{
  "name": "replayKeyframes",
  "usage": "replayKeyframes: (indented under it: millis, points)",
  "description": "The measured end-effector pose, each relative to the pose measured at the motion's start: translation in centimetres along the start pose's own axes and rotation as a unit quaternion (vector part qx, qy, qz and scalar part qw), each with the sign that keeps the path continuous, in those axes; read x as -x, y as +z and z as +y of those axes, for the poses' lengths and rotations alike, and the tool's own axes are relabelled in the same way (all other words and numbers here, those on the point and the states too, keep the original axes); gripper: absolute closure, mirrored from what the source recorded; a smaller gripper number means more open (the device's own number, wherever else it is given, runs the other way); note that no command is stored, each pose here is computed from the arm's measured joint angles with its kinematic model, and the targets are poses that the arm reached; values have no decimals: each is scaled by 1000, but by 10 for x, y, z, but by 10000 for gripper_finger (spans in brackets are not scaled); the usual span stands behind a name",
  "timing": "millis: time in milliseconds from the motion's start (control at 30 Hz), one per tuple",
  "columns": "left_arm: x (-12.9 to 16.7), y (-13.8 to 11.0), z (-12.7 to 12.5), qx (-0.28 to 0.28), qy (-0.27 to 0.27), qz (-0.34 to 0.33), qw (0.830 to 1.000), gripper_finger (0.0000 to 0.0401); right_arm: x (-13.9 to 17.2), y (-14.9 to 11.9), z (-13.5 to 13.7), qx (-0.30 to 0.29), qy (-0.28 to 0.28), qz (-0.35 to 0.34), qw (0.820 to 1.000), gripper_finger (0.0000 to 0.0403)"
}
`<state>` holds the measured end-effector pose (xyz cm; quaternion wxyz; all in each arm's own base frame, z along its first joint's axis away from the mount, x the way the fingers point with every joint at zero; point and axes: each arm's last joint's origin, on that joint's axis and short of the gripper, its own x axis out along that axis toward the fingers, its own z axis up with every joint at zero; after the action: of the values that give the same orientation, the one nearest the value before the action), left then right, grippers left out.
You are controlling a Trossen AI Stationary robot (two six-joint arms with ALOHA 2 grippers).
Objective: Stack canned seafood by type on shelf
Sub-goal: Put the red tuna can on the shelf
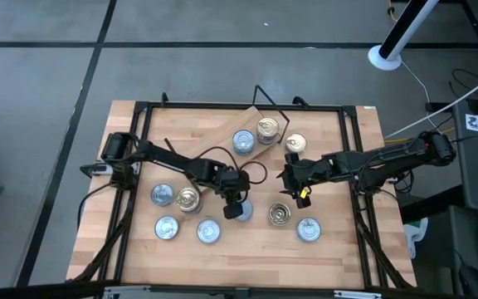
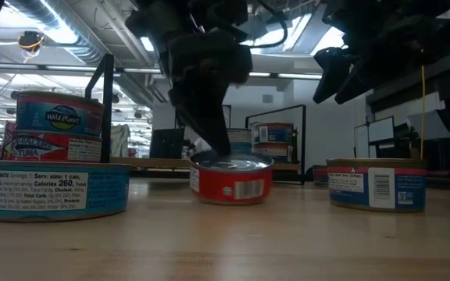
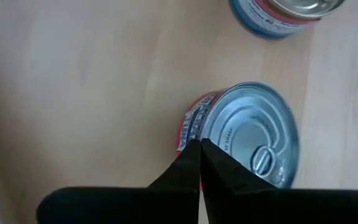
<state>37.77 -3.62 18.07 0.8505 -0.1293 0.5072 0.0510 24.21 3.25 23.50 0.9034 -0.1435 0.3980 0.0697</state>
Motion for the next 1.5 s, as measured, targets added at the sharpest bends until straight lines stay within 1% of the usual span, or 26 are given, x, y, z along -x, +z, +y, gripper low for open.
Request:
replayKeyframes:
  millis: [267, 500, 667, 867, 1200, 1500]
  points:
    - [25, 1, 4, 3, 33, -11, 999, 401, 0, 0, 0, 0, 0, -1, 1000, 162]
    - [50, 4, 18, 10, 52, -19, 998, 401, 0, 0, 0, 0, 0, 1, 1000, 162]
    - [70, 8, 36, 28, 64, -30, 997, 401, 0, 0, 0, 0, 0, 0, 1000, 162]
    - [84, 12, 65, 41, 87, -31, 995, 401, 0, 0, 0, 0, 0, 0, 1000, 162]
    - [90, 13, 111, 66, 123, -11, 990, 401, 0, 0, 0, 0, 0, 1, 1000, 162]
    - [94, 14, 134, 86, 139, -14, 987, 401, 0, 0, 0, 0, 0, 1, 1000, 162]
